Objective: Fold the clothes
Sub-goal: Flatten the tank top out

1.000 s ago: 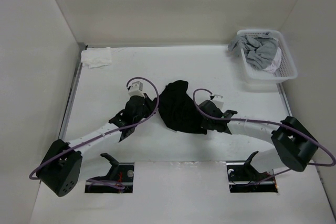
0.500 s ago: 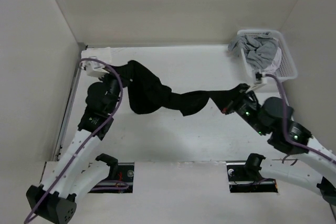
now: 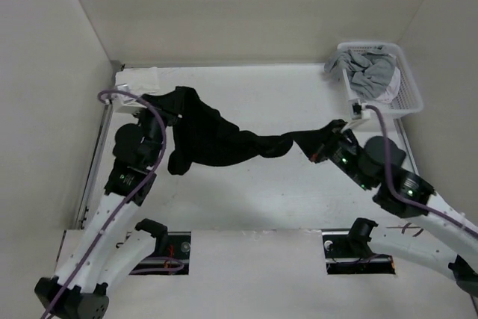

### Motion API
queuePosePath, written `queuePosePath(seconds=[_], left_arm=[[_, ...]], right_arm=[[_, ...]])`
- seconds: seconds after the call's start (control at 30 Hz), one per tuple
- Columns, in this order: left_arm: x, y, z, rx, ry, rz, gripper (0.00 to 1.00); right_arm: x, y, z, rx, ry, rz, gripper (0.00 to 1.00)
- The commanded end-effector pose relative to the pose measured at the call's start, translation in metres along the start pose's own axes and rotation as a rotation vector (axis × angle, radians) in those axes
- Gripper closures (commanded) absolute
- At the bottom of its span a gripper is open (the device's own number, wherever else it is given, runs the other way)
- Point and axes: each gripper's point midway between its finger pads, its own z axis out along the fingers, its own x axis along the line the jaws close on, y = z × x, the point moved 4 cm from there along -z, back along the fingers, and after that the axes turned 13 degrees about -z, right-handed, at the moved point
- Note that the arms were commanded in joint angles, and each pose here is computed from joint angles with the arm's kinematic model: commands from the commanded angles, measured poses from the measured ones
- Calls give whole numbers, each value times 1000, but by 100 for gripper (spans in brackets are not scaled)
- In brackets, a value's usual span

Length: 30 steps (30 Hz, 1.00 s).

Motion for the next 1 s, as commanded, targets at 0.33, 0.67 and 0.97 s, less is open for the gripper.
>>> queuePosePath(seconds=[0.33,0.67,0.97], left_arm=[[197,-71,-40,195,521,113,60],[238,-115,-2,242,576,184,53],[265,-124,70,201,587,209,53]], right_arm=[[-167,-148,66,253,-476,134,93],[-192,-151,56,225,-561,80,66],[-162,-176,63,295,-434,44,48]])
